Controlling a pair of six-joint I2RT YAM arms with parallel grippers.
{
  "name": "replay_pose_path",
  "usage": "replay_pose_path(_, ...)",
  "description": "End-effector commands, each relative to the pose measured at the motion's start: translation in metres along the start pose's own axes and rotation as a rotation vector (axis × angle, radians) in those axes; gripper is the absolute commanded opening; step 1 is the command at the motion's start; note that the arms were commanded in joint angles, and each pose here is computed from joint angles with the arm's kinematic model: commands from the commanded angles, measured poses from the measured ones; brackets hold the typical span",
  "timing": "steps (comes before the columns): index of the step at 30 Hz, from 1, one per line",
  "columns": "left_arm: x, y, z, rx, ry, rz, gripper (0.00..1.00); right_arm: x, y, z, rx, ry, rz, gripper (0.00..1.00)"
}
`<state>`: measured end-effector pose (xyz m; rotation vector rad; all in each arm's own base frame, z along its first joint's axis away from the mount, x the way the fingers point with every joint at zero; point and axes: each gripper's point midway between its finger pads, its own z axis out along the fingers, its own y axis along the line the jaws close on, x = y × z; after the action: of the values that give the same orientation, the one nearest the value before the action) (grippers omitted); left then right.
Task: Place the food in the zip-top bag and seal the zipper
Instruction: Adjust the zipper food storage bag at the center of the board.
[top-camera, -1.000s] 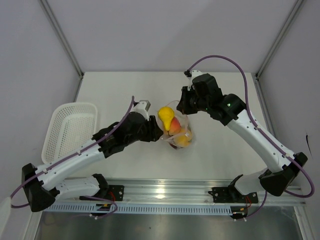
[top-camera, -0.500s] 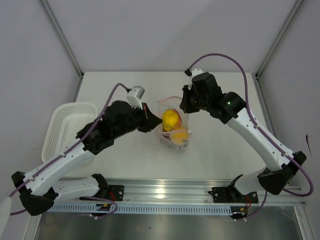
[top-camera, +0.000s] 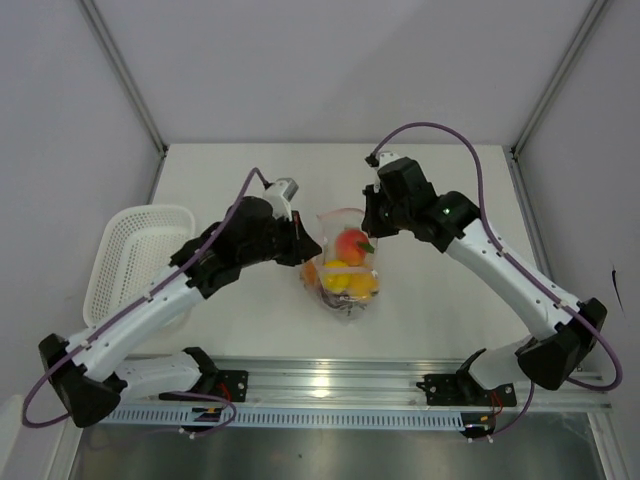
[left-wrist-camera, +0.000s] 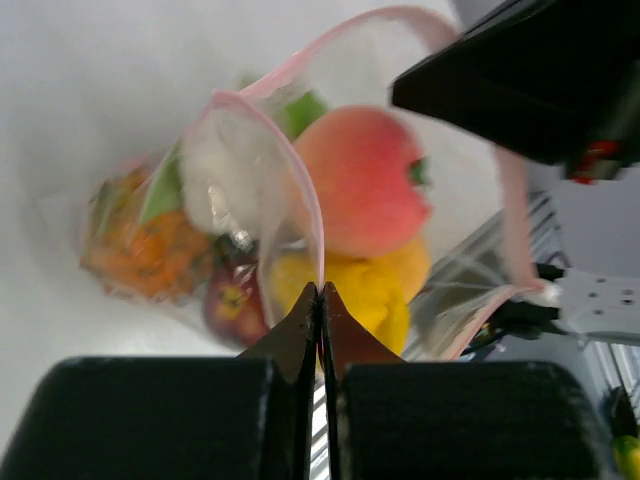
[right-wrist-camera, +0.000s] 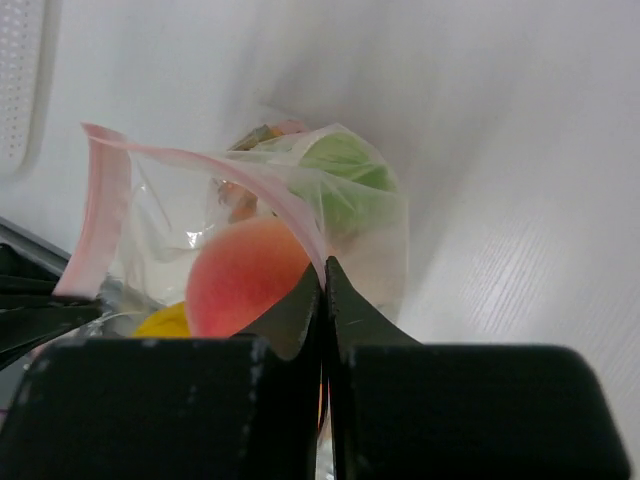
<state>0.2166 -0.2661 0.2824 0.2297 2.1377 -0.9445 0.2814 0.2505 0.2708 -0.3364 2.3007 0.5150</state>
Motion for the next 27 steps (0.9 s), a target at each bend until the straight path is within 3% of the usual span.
replay_pose_path(1, -0.009, -0.002, 0.000, 0.025, -0.004, 0.050, 0.01, -0.032, 0.003, -0.007, 0.003, -0.090, -0.016, 0.00)
replay_pose_path(7, -0.075, -0.056, -0.059, 0.137, -0.160, 0.128, 0.00, -0.078, 0.018, -0.059, -0.033, -0.210, -0.030, 0.00)
replay_pose_path(11, -0.071, -0.068, -0.080, 0.210, -0.181, 0.110, 0.01, -0.074, 0.037, -0.081, -0.114, -0.242, -0.002, 0.00)
replay_pose_path(13, -0.057, -0.057, -0.069, 0.200, -0.165, 0.084, 0.01, -0.065, 0.039, -0.079, -0.131, -0.232, 0.004, 0.00)
replay_pose_path(20, 0.024, 0.019, 0.006, 0.014, 0.038, 0.005, 0.01, -0.001, 0.013, 0.007, -0.066, -0.040, 0.035, 0.00)
replay_pose_path(23, 0.011, 0.011, 0.007, 0.024, 0.019, 0.015, 0.00, -0.005, 0.016, 0.013, -0.065, -0.031, 0.020, 0.00)
replay_pose_path(27, -0.035, -0.021, -0.021, 0.084, -0.086, 0.076, 0.01, -0.053, 0.034, -0.025, -0.083, -0.139, -0.035, 0.00)
